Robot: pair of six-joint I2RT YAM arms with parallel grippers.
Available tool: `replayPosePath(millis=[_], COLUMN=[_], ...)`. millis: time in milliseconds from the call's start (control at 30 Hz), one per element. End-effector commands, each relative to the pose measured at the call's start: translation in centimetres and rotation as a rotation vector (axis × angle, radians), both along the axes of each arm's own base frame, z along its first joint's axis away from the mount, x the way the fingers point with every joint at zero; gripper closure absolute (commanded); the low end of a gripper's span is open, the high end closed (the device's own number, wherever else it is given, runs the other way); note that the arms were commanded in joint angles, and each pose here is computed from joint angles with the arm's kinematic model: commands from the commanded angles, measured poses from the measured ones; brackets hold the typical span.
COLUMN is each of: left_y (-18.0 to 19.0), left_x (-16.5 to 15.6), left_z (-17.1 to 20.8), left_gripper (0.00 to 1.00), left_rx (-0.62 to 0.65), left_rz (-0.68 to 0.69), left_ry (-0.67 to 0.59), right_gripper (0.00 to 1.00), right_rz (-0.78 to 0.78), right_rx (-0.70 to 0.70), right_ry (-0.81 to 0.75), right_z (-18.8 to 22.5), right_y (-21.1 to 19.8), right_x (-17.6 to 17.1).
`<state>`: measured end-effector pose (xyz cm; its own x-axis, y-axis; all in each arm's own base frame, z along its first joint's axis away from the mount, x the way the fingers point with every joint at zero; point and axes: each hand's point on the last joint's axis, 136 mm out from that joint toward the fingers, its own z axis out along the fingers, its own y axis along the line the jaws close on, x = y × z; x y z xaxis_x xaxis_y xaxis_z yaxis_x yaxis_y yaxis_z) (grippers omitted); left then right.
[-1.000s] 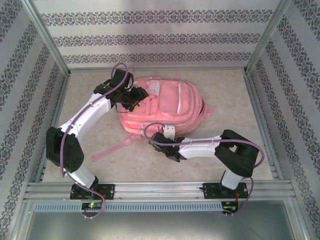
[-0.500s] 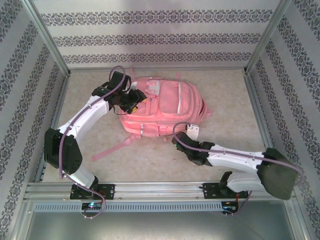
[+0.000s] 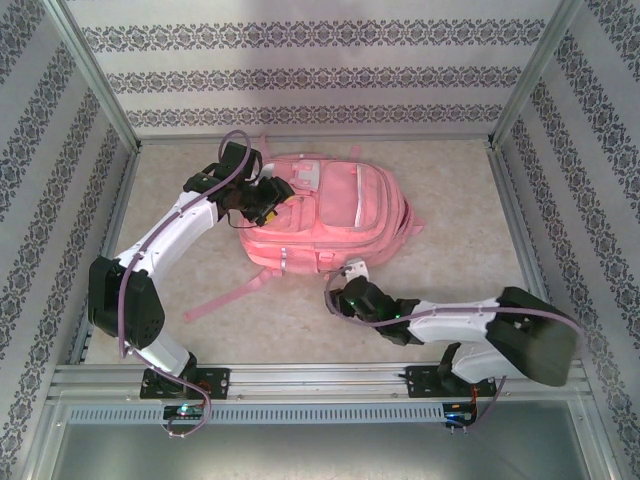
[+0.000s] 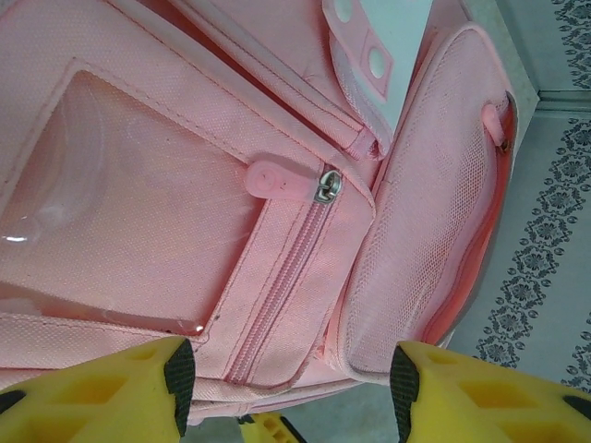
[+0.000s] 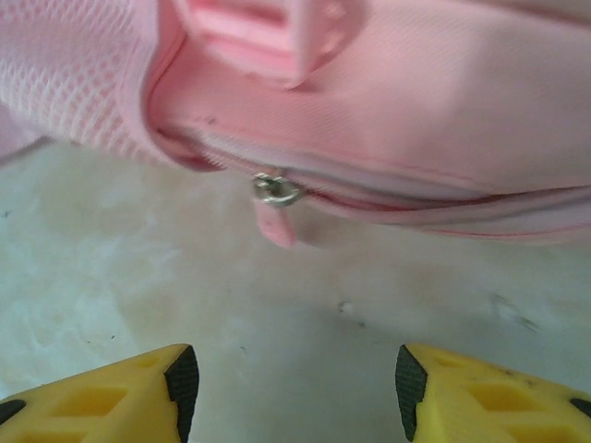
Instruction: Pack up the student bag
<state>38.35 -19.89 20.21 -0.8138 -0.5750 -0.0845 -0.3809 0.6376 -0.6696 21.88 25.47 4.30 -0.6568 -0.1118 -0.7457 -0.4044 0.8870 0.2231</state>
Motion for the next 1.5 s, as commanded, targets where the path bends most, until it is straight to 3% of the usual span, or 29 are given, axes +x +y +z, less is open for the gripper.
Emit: replayPosePath(millis=[0,233,400,600,1000,1267,1467], left_y=[0.3,0.5,0.6,0.8,1.1,1.3,2.7], left_x=[-0.1,-0.8,-1.2,-1.5,-1.2,-2.8,-7.2], left_z=[1.1,0.3,-0.5,-1.1,-0.3,-0.4,-1.1], left_gripper=[0.41,0.41,0.42,0.42,0.42,0.41,0.35], left_rx=[-0.017,-0.003,0.002,0.009,0.018,0.008,-0.007], left_rz=[0.002,-0.005,-0.002,-0.004,0.004,-0.003,0.042], left_ry=[-0.037,-0.016,0.008,0.022,-0.013,-0.001,0.061], right_gripper=[0.38,0.33,0.36,0.59,1.0,1.0,1.0], right_rz=[-0.046,-0.168,-0.251,-0.314,-0.185,-0.099,0.004], right_rx=[0.013,-0.078,-0.124,-0.155,-0.17,-0.131,-0.091], right_ry=[-0.145,-0.23,-0.233,-0.235,-0.172,-0.149,-0.125], right_z=[2.0,0.8,-0.7,-1.5,-1.7,-1.1,-0.3], right_y=[1.7,2.0,1.6,0.5,-0.8,-1.0,0.6], right_x=[2.4,4.5,5.0,5.3,3.9,4.1,3.8])
